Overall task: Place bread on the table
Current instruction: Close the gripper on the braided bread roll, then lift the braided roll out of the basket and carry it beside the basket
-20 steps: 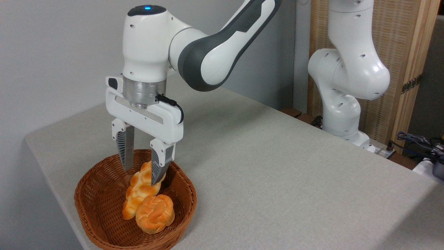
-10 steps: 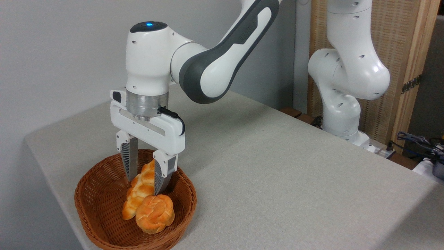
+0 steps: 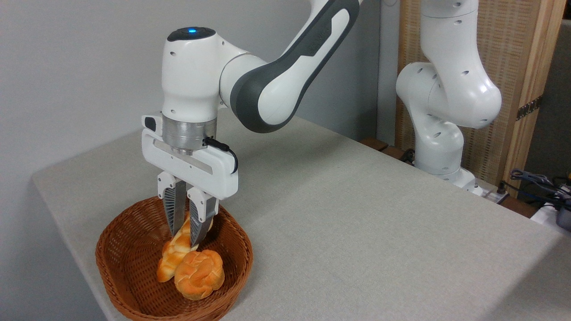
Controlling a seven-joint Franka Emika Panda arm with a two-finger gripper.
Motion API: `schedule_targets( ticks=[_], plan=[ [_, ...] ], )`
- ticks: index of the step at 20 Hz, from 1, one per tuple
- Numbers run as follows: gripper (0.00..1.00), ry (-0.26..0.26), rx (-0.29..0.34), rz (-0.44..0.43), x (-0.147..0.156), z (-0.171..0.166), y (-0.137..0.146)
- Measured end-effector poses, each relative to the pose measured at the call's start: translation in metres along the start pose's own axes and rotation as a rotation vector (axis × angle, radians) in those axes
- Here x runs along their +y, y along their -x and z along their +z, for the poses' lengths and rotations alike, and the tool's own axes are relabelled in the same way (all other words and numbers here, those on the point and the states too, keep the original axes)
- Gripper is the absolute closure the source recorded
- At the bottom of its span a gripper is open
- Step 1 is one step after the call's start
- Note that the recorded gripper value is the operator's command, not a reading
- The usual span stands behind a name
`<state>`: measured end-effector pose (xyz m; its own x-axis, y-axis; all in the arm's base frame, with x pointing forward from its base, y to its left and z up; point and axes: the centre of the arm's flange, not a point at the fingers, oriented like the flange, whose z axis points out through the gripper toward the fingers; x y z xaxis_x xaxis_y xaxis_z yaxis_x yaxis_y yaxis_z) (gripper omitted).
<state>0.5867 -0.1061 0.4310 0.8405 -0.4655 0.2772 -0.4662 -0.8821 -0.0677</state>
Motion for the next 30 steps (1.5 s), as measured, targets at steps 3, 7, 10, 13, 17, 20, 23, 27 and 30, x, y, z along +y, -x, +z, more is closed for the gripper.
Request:
schedule_targets(
  ticks=[3,7,10,13,17,20,23,27,30],
  plan=[
    [0.58,-0.007,0.02,-0.011,-0.006,-0.014,-0.004],
    [0.57,0.034,0.019,-0.055,-0.026,-0.071,-0.017],
    [0.57,0.08,-0.011,0.01,-0.021,-0.11,-0.011],
    [0.56,0.136,-0.1,0.15,-0.006,-0.143,0.011],
    [0.17,0.198,-0.18,0.317,0.017,-0.159,0.042],
    [0.0,0.23,-0.234,0.35,0.033,-0.133,0.055],
    [0.0,0.251,-0.277,0.356,0.039,-0.111,0.065],
    [0.0,0.255,-0.285,0.36,0.04,-0.107,0.066],
    [0.0,0.255,-0.286,0.36,0.04,-0.107,0.066]
  ],
)
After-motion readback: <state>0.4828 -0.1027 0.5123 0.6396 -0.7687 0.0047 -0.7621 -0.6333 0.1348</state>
